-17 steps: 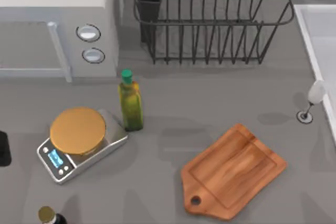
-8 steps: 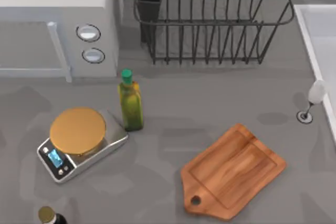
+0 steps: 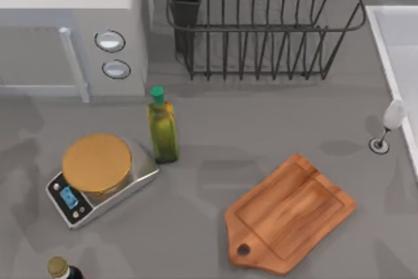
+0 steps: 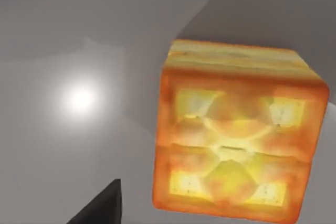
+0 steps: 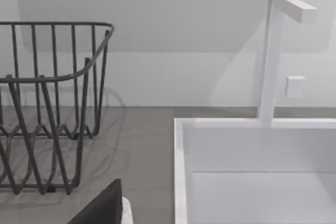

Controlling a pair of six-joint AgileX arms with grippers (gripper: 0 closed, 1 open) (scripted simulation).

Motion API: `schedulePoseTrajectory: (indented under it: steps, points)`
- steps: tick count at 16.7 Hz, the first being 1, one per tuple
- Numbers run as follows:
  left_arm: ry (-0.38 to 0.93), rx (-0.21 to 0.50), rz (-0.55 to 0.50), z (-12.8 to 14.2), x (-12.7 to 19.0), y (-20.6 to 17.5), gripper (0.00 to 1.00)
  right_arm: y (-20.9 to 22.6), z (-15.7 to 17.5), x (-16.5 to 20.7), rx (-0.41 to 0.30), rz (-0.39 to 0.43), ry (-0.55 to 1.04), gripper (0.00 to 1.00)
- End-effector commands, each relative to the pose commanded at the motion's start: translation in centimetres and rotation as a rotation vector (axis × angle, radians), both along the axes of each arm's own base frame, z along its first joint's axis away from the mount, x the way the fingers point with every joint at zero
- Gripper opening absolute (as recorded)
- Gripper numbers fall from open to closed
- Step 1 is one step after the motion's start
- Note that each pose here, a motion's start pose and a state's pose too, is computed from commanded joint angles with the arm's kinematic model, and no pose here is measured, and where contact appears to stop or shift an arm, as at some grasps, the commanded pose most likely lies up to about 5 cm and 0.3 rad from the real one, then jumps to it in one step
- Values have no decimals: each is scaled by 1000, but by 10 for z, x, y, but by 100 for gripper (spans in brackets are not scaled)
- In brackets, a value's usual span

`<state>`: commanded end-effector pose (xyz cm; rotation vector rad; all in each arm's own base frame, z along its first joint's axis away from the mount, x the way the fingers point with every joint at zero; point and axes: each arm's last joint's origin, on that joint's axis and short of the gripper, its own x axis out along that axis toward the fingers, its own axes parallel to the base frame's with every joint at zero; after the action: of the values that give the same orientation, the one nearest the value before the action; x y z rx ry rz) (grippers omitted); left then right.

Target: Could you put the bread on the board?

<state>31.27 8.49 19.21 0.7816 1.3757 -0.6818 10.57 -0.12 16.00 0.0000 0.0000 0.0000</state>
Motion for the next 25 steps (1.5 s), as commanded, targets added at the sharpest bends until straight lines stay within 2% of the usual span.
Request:
schedulePoseTrajectory:
  steps: [4, 12, 16, 20, 25]
  points:
    - [84, -21, -75, -13, 20, 11, 100, 0, 0, 0, 0, 0, 0, 100]
    - [86, -22, -80, -17, 14, 13, 100, 0, 0, 0, 0, 0, 0, 100]
    - [90, -22, -78, -43, 7, 19, 100, 0, 0, 0, 0, 0, 0, 100]
    - [89, -22, -79, -77, 16, 15, 100, 0, 0, 0, 0, 0, 0, 100]
    - [86, -21, -78, -84, 21, 11, 100, 0, 0, 0, 0, 0, 0, 100]
